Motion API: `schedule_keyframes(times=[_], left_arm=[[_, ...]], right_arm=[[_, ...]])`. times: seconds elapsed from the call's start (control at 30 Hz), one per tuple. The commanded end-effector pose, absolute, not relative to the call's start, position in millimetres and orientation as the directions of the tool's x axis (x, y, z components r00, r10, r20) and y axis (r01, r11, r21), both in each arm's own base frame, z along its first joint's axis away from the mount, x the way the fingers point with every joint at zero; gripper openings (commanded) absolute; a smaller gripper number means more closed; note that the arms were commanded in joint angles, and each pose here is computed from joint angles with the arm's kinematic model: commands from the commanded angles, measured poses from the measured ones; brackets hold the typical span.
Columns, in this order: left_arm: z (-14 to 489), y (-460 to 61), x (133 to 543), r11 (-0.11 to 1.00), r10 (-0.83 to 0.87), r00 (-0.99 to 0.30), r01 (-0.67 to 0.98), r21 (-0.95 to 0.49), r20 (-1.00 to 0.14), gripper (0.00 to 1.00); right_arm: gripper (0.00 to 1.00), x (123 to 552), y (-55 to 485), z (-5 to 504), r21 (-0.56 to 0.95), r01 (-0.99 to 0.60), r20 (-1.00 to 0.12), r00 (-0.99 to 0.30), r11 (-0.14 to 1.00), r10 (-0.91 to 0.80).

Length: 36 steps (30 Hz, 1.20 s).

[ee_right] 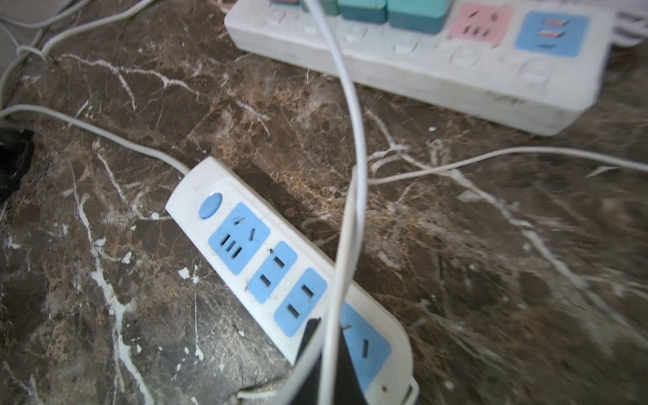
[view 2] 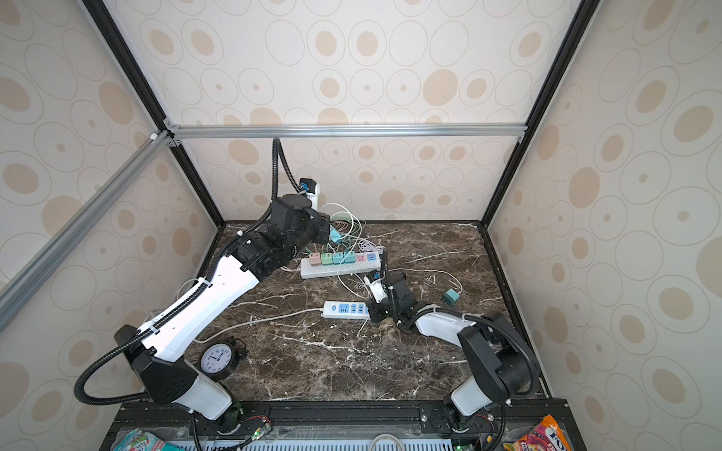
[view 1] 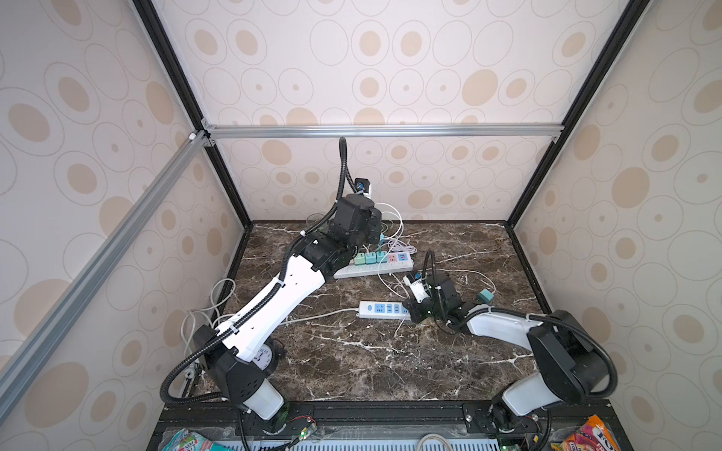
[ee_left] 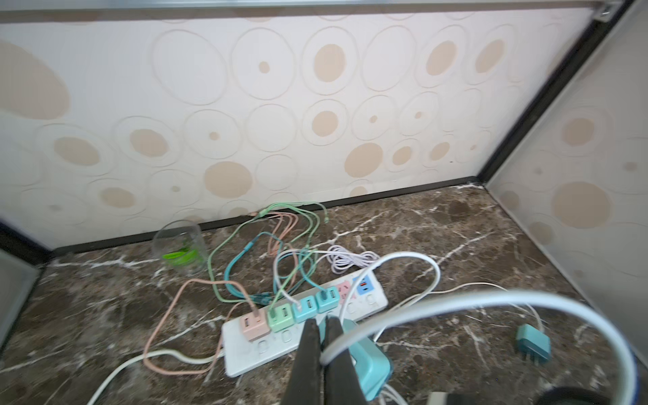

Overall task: Insert plugs into power strip
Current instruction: Pull the power cord from the plug, then place the plug at the middle-right of the table.

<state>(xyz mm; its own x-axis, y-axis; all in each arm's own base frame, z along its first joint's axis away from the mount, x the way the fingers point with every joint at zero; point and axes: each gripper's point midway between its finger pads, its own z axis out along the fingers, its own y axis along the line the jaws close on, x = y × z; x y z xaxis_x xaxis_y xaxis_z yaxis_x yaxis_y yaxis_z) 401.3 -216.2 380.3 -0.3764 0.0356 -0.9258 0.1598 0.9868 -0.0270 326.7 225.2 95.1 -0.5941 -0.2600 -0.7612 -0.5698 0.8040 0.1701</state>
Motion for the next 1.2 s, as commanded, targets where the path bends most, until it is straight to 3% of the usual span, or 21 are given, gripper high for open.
schedule_keyframes(times=[0.0, 0.1, 0.2, 0.3, 0.43, 0.57, 0.63, 0.93, 1.17], left_arm=[[386, -128, 397, 0.994, 0.007, -0.353, -0.102, 0.046, -0.935, 0.0], [380, -64, 384, 0.97, -0.072, -0.331, -0.244, 0.012, -0.941, 0.0], [378, -26, 371, 0.948, -0.113, -0.308, -0.318, -0.01, -0.945, 0.0], [375, -15, 366, 0.941, -0.118, -0.314, -0.339, -0.004, -0.942, 0.0], [367, -15, 371, 0.941, -0.111, -0.341, -0.337, 0.011, -0.933, 0.0], [366, 3, 369, 0.908, -0.094, -0.348, -0.413, 0.063, -0.933, 0.0], [370, 29, 360, 0.866, -0.098, -0.341, -0.493, 0.089, -0.935, 0.0], [379, 163, 291, 0.599, -0.142, -0.3, -0.785, 0.16, -0.943, 0.0], [369, 190, 284, 0.536, -0.147, -0.35, -0.814, 0.223, -0.925, 0.0]], right_arm=[[0.0, 351, 168, 126, 0.067, -0.392, -0.799, -0.572, 0.917, -0.186], [0.0, 369, 98, 142, 0.028, -0.118, -0.795, -0.604, 0.993, -0.05], [0.0, 378, 33, 150, 0.072, 0.113, -0.77, -0.625, 0.991, 0.127], [0.0, 386, 0, 155, 0.195, 0.197, -0.753, -0.597, 0.961, 0.275], [0.0, 394, -41, 154, 0.18, 0.334, -0.747, -0.566, 0.925, 0.35], [0.0, 392, -103, 132, 0.215, 0.565, -0.605, -0.564, 0.797, 0.562], [0.0, 393, -125, 122, 0.229, 0.63, -0.556, -0.542, 0.743, 0.631], [0.0, 387, -185, 122, 0.183, 0.76, -0.577, -0.43, 0.624, 0.694], [0.0, 378, -219, 119, 0.14, 0.821, -0.583, -0.384, 0.554, 0.716]])
